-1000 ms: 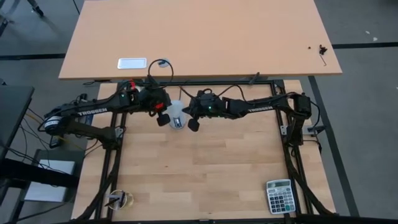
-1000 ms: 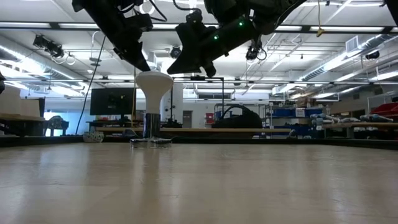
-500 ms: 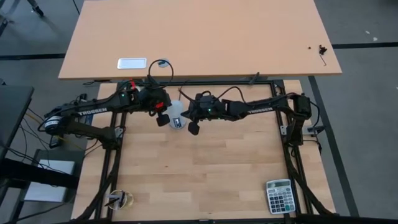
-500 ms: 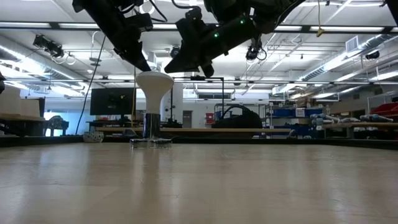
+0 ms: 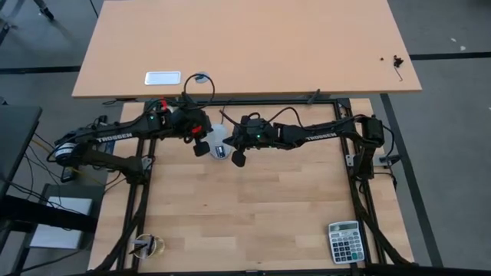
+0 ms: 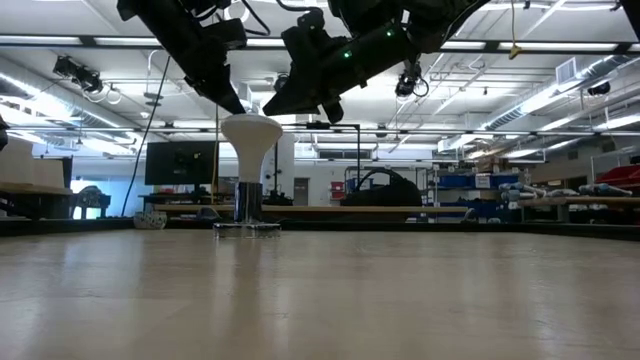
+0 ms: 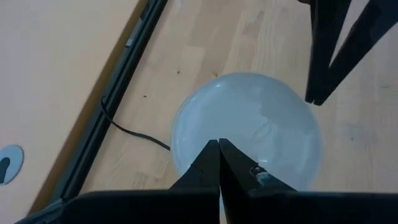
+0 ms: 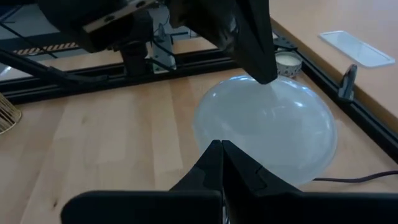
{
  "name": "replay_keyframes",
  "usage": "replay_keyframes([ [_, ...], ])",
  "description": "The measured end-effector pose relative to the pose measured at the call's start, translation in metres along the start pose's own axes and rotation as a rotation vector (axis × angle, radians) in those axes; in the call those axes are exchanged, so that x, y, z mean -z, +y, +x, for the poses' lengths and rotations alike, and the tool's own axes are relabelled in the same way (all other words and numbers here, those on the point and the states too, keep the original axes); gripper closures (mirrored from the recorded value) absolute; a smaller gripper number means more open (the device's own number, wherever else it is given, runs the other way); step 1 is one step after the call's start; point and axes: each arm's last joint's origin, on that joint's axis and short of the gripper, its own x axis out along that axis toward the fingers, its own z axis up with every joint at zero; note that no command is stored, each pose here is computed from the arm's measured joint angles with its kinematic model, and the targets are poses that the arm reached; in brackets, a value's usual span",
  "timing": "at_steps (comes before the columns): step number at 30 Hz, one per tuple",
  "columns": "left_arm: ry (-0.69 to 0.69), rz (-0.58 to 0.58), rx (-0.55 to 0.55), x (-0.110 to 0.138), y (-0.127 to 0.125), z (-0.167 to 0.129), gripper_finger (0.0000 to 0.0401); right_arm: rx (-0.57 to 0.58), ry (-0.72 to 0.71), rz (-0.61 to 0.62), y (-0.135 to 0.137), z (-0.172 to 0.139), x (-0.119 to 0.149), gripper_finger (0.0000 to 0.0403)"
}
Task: Screw lightbulb
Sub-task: Remove the white light bulb from the silver lamp
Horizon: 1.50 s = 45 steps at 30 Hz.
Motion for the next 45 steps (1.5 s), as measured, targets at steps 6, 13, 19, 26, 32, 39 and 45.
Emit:
replay_keyframes([
  [6, -0.015, -0.002, 0.016, -0.001, 0.0, 0.0, 0.0401, 0.04, 0.002, 0.001, -0.003, 0.0, 0.0, 0.0394],
  [13, -0.018, -0.002, 0.015, -0.002, 0.0, 0.0, 0.0401, 0.05, 0.003, 0.006, -0.007, 0.0, 0.0, 0.0394],
  [19, -0.018, -0.003, 0.015, -0.002, 0.0, 0.0, 0.0401, 0.057, 0.009, 0.016, -0.01, 0.0, 0.0, 0.0394],
  [26, -0.018, -0.009, 0.028, -0.002, -0.001, 0.0, 0.0401, 0.116, 0.044, 0.044, -0.035, 0.0, 0.003, 0.0394],
  [32, -0.017, -0.012, 0.043, -0.001, -0.002, 0.0, 0.0401, 0.16, 0.032, 0.078, -0.055, -0.001, 0.001, 0.0394],
  [39, -0.04, -0.014, 0.024, -0.004, -0.001, 0.0, 0.0401, 0.113, 0.003, 0.065, -0.04, -0.007, -0.006, 0.0391],
  [45, -0.072, -0.026, -0.03, -0.007, 0.003, -0.001, 0.0401, 0.024, -0.023, 0.034, -0.008, -0.005, -0.007, 0.0393],
])
